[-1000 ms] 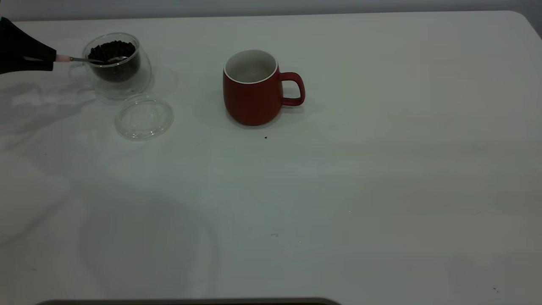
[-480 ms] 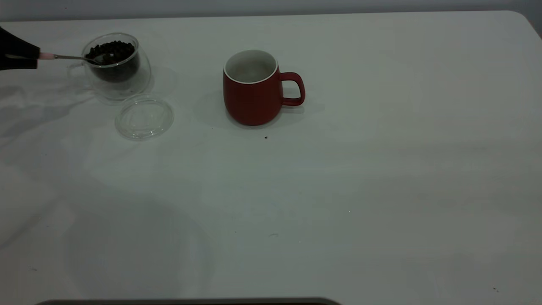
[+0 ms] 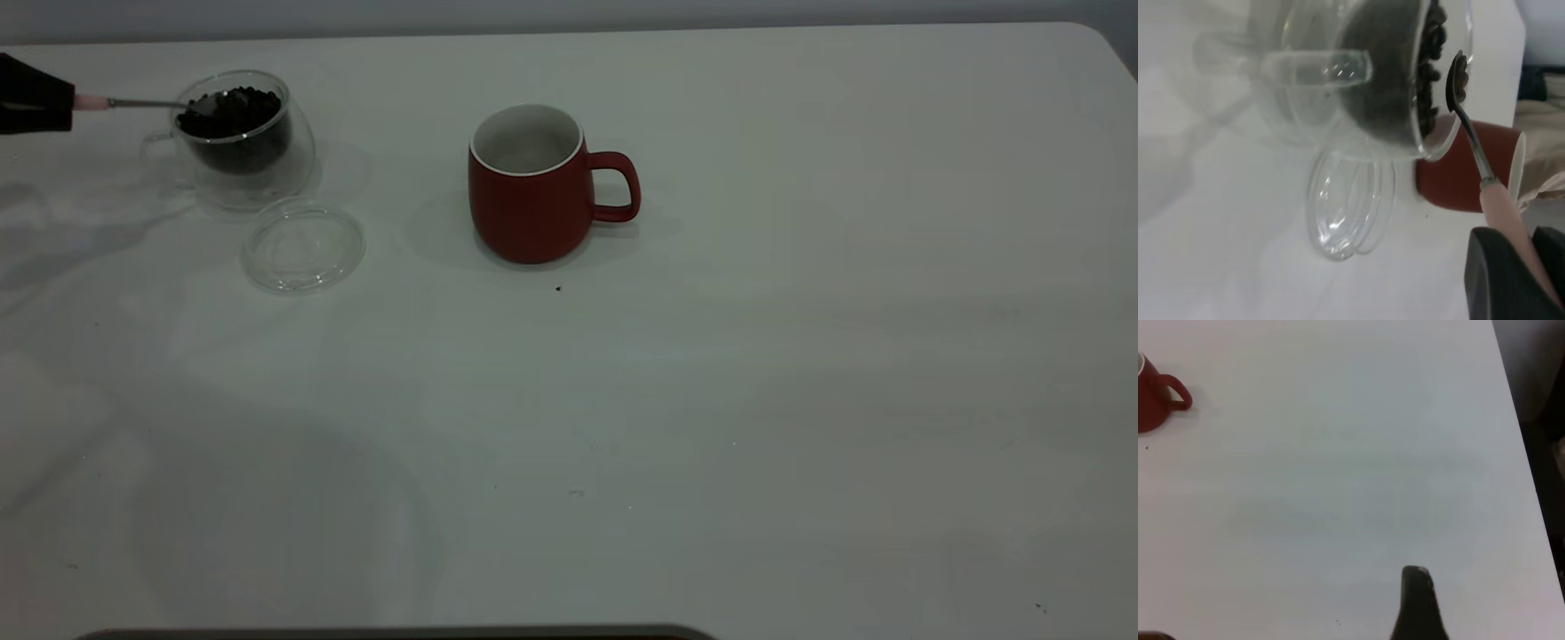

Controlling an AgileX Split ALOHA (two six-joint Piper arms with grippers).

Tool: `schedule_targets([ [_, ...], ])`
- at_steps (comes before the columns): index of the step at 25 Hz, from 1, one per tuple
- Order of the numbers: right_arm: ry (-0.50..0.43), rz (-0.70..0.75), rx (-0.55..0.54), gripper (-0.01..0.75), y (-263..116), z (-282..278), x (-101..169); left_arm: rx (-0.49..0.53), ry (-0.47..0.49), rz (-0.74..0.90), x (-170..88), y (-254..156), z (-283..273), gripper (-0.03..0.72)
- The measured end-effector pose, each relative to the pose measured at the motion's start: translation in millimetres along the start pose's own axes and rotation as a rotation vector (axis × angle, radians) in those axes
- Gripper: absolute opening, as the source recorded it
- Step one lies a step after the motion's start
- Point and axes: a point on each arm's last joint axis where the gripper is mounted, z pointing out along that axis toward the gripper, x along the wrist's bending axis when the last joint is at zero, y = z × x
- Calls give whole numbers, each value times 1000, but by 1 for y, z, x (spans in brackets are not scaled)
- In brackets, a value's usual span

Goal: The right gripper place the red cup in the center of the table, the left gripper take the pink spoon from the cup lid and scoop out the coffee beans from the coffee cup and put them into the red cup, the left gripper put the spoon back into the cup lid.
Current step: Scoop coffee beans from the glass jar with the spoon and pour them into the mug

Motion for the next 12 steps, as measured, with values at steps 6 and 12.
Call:
schedule_targets([
  [6,0,0,0,591,0,0,0,-30,-24,11,-2,3,0,123],
  [12,0,0,0,591,0,0,0,-37,-30,7,-3,3,0,123],
])
